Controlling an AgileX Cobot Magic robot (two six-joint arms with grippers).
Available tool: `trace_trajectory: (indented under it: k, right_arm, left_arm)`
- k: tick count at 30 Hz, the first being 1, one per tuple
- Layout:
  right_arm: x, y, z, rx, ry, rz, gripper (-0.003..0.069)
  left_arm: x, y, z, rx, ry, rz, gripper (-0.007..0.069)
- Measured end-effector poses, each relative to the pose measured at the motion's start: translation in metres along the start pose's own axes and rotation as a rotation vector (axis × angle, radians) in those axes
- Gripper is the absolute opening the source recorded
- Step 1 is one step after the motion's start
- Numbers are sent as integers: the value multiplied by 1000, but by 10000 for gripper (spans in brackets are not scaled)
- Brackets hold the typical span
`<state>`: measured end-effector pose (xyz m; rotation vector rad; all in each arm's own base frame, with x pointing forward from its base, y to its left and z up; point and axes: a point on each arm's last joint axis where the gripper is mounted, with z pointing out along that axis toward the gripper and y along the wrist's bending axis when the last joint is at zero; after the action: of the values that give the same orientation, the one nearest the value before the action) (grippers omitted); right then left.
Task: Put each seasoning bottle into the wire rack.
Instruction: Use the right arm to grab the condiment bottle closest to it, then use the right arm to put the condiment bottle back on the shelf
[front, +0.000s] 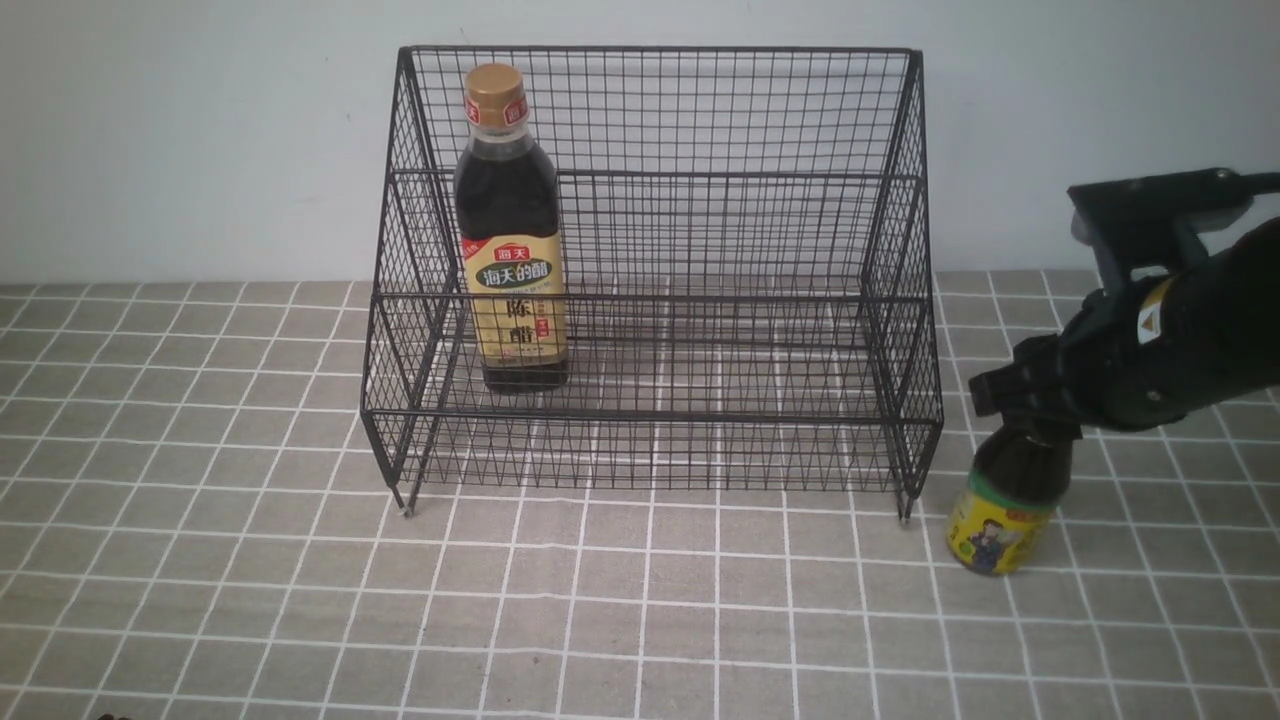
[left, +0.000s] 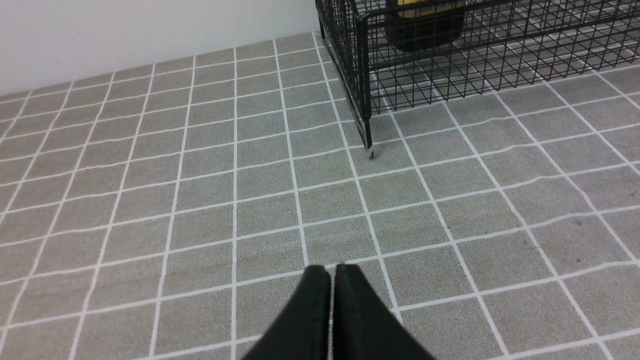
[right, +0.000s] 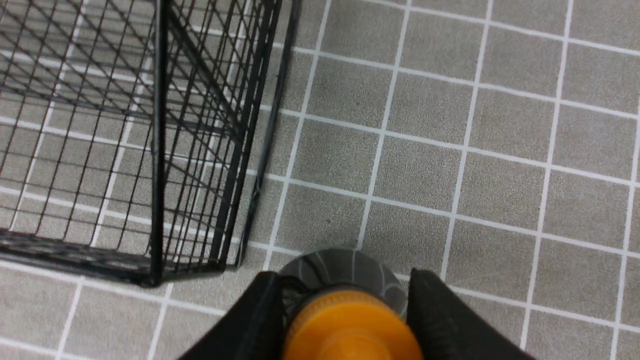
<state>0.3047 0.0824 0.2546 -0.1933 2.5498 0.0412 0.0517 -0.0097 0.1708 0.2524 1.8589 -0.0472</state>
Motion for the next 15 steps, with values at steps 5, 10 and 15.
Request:
trace_trajectory:
  k: [5, 10, 15]
  right_arm:
    - [-16, -3, -48, 9, -24, -24, 296]
    - [-43, -5, -116, -21, -180, -36, 296]
    - [-58, 8, -152, -91, -250, -84, 296]
  left_arm:
    - [0, 0, 0, 0, 0, 0, -7]
    - [0, 0, 0, 0, 0, 0, -7]
    - [0, 0, 0, 0, 0, 0, -7]
